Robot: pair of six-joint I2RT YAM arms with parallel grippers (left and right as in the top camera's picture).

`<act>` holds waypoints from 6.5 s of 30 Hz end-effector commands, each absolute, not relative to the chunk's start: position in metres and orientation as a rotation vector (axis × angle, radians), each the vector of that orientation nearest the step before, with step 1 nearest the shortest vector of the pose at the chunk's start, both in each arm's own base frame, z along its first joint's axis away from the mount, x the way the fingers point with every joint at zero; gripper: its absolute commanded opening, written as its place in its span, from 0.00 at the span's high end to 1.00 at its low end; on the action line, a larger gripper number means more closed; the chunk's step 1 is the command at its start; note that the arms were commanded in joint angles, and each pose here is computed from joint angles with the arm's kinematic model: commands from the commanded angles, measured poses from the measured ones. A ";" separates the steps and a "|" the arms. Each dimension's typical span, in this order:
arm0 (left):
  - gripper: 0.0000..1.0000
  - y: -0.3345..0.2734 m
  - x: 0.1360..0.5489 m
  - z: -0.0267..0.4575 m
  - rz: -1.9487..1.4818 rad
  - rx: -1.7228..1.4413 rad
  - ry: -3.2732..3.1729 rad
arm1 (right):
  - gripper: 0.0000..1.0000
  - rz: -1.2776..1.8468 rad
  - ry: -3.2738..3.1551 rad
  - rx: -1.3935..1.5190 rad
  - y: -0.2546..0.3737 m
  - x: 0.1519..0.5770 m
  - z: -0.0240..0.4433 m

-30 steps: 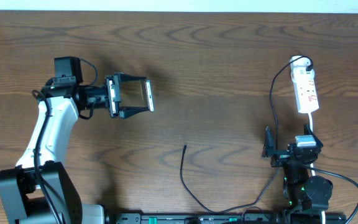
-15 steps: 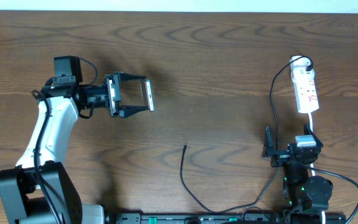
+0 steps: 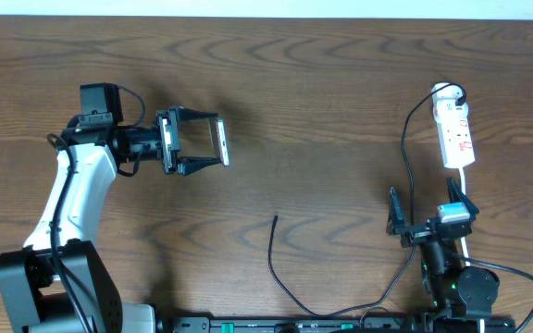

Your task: Plug charger to phone and switch on socket

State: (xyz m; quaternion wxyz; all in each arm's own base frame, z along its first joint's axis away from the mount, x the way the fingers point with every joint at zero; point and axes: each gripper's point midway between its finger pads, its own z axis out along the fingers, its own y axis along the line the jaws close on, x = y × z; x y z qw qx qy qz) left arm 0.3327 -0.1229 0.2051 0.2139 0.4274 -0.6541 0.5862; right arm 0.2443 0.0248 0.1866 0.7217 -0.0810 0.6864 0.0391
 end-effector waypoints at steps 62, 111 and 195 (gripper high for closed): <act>0.93 -0.117 0.348 0.153 1.358 1.371 -2.284 | 0.01 1.485 2.147 0.001 0.213 0.346 0.215; 0.93 -0.169 0.320 0.118 0.949 1.564 -2.326 | 0.41 1.482 2.334 -0.185 0.335 0.303 0.128; 0.06 -0.131 0.421 0.210 2.268 0.911 -2.677 | 0.98 1.908 1.783 0.999 0.322 0.381 0.219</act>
